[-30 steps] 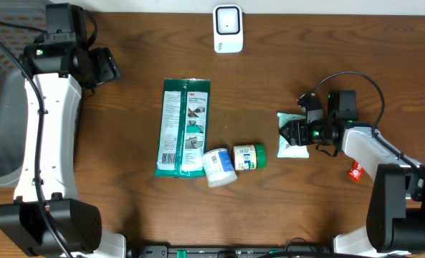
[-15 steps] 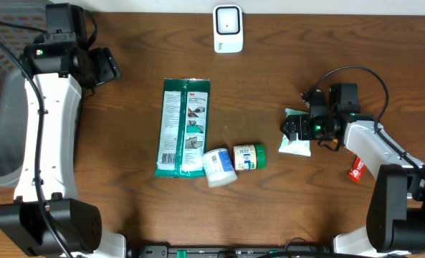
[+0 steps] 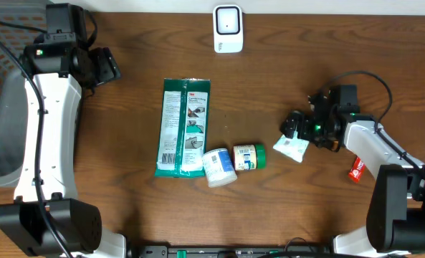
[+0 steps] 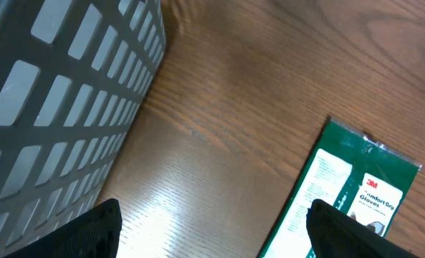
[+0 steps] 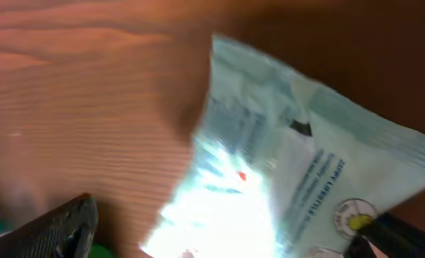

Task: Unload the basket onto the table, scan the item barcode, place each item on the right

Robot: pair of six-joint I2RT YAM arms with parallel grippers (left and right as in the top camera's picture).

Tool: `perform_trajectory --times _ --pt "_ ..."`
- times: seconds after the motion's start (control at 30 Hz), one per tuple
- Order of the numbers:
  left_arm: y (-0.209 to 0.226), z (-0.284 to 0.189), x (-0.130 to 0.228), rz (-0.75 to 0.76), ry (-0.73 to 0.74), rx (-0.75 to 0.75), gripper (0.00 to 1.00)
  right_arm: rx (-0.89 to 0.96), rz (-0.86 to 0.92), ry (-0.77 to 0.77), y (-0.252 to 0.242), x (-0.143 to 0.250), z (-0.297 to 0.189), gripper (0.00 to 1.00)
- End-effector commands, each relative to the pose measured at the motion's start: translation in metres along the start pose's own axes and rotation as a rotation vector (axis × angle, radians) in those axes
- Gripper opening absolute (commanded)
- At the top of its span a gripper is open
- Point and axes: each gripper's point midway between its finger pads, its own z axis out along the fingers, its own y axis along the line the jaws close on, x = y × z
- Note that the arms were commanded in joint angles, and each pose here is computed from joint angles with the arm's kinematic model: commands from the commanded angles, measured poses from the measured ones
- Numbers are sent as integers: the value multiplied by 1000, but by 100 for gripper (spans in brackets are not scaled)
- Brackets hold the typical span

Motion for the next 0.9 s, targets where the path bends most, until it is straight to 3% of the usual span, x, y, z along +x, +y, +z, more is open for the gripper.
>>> perform_trajectory --times 0.0,0.17,0.3,0.4,0.6,0.7,0.8,0.87 --pt "5 -7 -4 -1 -22 -13 82 199 35 -34 -33 -6 -4 99" --pt "5 -7 -4 -1 -22 -13 82 27 -51 1 -1 -1 1 99" --pt "5 -7 -4 -2 -23 -12 82 54 55 16 -6 4 1 99" --pt "5 -7 -4 -1 -22 -13 82 31 20 3 -2 0 1 99" --pt "5 -7 -4 -1 -22 -13 82 -124 -12 -7 26 -5 -1 72" --pt "5 -7 -4 -1 -22 -13 82 -76 -38 -4 17 -3 0 73" --pt "5 -7 -4 -1 -22 -13 82 69 -23 8 -9 2 0 84" --pt "5 -7 -4 -2 -23 -12 82 111 -21 12 -17 5 2 86"
